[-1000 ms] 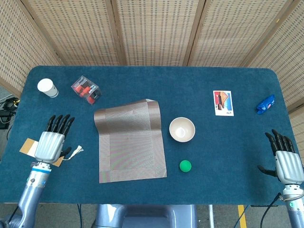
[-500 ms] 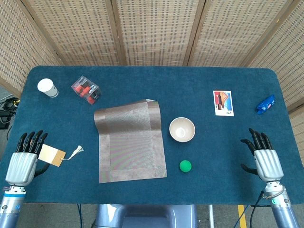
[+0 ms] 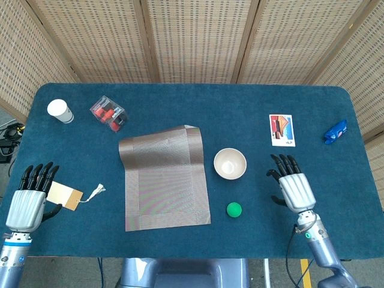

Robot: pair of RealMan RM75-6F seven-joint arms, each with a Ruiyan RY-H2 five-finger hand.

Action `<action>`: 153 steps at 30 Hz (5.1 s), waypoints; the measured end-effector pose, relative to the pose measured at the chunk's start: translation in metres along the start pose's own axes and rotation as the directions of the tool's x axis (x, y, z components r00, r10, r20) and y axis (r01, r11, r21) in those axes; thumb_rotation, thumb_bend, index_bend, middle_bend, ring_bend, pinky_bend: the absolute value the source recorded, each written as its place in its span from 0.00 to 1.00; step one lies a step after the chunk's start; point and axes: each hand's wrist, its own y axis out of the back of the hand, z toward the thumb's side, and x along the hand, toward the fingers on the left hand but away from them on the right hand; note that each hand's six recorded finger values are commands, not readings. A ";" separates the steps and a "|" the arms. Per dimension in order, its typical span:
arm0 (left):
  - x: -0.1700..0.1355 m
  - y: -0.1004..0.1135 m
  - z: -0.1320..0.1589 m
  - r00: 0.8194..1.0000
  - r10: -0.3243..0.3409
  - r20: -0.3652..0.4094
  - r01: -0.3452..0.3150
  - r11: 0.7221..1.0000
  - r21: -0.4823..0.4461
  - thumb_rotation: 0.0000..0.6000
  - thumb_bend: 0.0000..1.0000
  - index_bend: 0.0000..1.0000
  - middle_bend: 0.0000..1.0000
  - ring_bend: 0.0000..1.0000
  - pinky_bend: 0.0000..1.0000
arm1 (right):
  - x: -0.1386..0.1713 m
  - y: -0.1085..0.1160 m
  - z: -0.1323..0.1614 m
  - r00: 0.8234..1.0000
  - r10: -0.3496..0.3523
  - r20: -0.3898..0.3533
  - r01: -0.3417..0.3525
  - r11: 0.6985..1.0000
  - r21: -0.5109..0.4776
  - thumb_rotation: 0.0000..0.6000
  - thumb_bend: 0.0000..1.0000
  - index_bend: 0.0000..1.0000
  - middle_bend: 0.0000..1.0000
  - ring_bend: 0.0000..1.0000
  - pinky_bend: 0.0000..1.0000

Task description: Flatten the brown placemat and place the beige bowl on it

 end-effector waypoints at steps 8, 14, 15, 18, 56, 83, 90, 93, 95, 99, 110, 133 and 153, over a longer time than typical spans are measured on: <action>0.004 -0.003 -0.004 1.000 -0.010 -0.010 0.010 1.000 -0.005 1.00 0.17 0.04 0.00 0.00 0.00 | -0.032 -0.018 0.040 0.999 0.023 -0.050 -0.024 0.999 -0.036 1.00 0.26 0.44 0.15 0.01 0.13; 0.007 -0.006 -0.007 1.000 -0.018 -0.018 0.018 1.000 -0.013 1.00 0.17 0.04 0.00 0.00 0.00 | -0.045 -0.033 0.058 0.996 0.051 -0.077 -0.054 0.998 -0.038 1.00 0.26 0.46 0.16 0.01 0.14; 0.007 -0.006 -0.007 1.000 -0.020 -0.019 0.020 1.000 -0.014 1.00 0.17 0.04 0.00 0.00 0.00 | -0.048 -0.035 0.060 0.995 0.056 -0.078 -0.059 0.998 -0.037 1.00 0.26 0.46 0.16 0.01 0.14; 0.008 -0.007 -0.009 0.999 -0.025 -0.024 0.025 1.000 -0.018 1.00 0.17 0.04 0.00 0.00 0.00 | -0.054 -0.042 0.063 0.994 0.070 -0.079 -0.073 0.997 -0.031 1.00 0.26 0.46 0.16 0.01 0.14; 0.012 -0.008 -0.012 0.999 -0.027 -0.038 0.026 0.999 -0.036 1.00 0.17 0.05 0.00 0.00 0.00 | -0.079 -0.072 0.085 0.991 0.087 -0.105 -0.093 0.994 -0.050 1.00 0.45 0.64 0.29 0.05 0.17; 0.013 -0.010 -0.012 0.999 -0.026 -0.040 0.025 0.999 -0.037 1.00 0.17 0.06 0.00 0.00 0.00 | -0.076 -0.067 0.082 0.994 0.056 -0.090 -0.061 0.996 -0.059 1.00 0.38 0.73 0.37 0.12 0.20; 0.013 -0.010 -0.013 0.999 -0.027 -0.043 0.026 0.999 -0.037 1.00 0.17 0.06 0.00 0.00 0.00 | -0.076 -0.067 0.084 0.995 0.051 -0.088 -0.056 0.997 -0.056 1.00 0.39 0.68 0.34 0.12 0.20; 0.014 -0.010 -0.013 0.999 -0.029 -0.043 0.027 0.999 -0.037 1.00 0.17 0.06 0.00 0.00 0.00 | -0.076 -0.067 0.085 0.995 0.050 -0.092 -0.055 0.997 -0.055 1.00 0.39 0.66 0.33 0.12 0.20; 0.014 -0.010 -0.013 0.999 -0.030 -0.043 0.028 0.999 -0.038 1.00 0.17 0.06 0.00 0.00 0.00 | -0.077 -0.067 0.085 0.994 0.053 -0.091 -0.058 0.997 -0.052 1.00 0.40 0.65 0.32 0.12 0.20; 0.014 -0.010 -0.013 0.999 -0.028 -0.044 0.027 0.999 -0.039 1.00 0.17 0.06 0.00 0.00 0.00 | -0.077 -0.069 0.085 0.995 0.056 -0.088 -0.060 0.997 -0.049 1.00 0.48 0.63 0.32 0.12 0.20; 0.014 -0.010 -0.013 0.999 -0.029 -0.044 0.028 0.999 -0.040 1.00 0.17 0.06 0.00 0.00 0.00 | -0.077 -0.071 0.085 0.995 0.050 -0.085 -0.054 0.998 -0.045 1.00 0.54 0.68 0.34 0.12 0.22; 0.013 -0.009 -0.011 0.999 -0.028 -0.040 0.026 0.999 -0.039 1.00 0.17 0.06 0.00 0.00 0.00 | -0.083 -0.005 -0.026 0.987 -0.076 0.140 0.062 0.993 0.103 1.00 0.54 0.68 0.34 0.12 0.22; 0.012 -0.009 -0.008 0.999 -0.030 -0.034 0.028 0.999 -0.038 1.00 0.17 0.06 0.00 0.00 0.00 | -0.072 -0.014 -0.088 0.953 0.015 0.302 -0.073 0.981 0.180 1.00 0.43 0.62 0.30 0.11 0.22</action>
